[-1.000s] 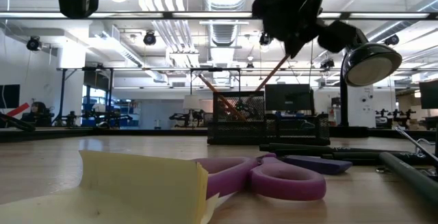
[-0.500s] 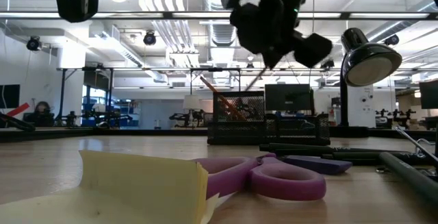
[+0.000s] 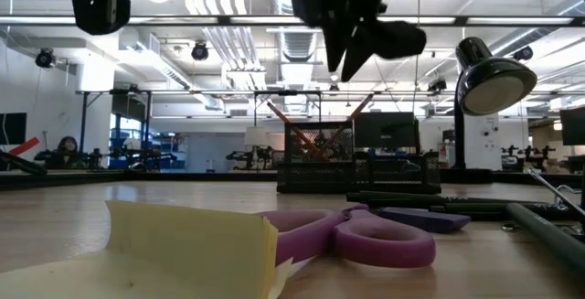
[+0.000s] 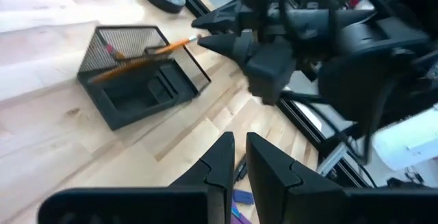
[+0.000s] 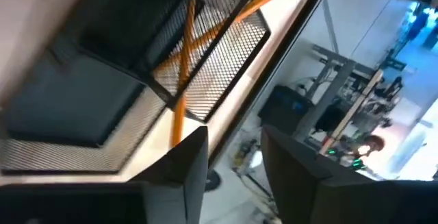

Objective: Pick and place office supplies into organizer
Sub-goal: Put the top black pen into the black desk organizer

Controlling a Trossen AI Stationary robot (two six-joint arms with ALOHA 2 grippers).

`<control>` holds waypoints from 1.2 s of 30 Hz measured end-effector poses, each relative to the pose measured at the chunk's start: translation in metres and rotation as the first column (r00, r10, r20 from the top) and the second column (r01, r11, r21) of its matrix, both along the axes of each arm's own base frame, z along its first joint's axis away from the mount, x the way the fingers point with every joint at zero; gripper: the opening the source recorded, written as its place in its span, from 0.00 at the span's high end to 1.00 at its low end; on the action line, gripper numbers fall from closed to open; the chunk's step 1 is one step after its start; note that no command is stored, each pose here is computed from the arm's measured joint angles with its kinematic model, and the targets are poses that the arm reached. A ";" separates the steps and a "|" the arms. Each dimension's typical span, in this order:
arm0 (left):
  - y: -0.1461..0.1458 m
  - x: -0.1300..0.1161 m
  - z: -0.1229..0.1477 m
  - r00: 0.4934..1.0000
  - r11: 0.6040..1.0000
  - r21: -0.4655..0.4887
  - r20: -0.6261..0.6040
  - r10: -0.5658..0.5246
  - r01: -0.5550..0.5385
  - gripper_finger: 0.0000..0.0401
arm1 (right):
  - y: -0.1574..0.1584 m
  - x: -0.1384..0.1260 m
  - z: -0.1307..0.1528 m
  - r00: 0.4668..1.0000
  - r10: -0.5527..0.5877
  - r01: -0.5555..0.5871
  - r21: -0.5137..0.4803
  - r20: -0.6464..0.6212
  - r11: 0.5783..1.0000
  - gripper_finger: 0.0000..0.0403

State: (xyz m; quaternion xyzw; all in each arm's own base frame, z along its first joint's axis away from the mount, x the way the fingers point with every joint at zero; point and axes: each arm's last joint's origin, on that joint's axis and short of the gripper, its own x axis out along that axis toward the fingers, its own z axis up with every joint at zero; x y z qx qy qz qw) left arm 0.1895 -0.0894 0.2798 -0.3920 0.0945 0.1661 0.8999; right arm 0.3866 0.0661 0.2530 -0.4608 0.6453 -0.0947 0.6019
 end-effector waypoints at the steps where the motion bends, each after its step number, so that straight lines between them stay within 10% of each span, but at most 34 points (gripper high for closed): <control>1: 0.000 0.000 -0.001 1.000 1.000 -0.008 -0.004 -0.014 0.014 0.94 | 0.004 -0.002 0.003 1.000 -0.013 0.013 0.010 0.026 1.000 0.67; 9: -0.005 0.004 -0.007 0.998 0.996 -0.063 -0.032 -0.062 0.060 0.94 | 0.055 -0.032 0.019 0.992 -0.110 0.074 0.429 0.059 0.900 0.61; 20: -0.013 0.014 -0.019 0.989 0.985 -0.127 -0.082 -0.125 0.114 0.94 | 0.105 -0.053 -0.026 0.981 -0.191 0.164 0.699 -0.041 0.696 0.63; 36: -0.028 0.028 -0.029 0.982 0.975 -0.150 -0.075 -0.176 0.163 0.94 | 0.082 -0.039 -0.085 0.785 -0.619 0.357 0.807 0.013 0.471 0.66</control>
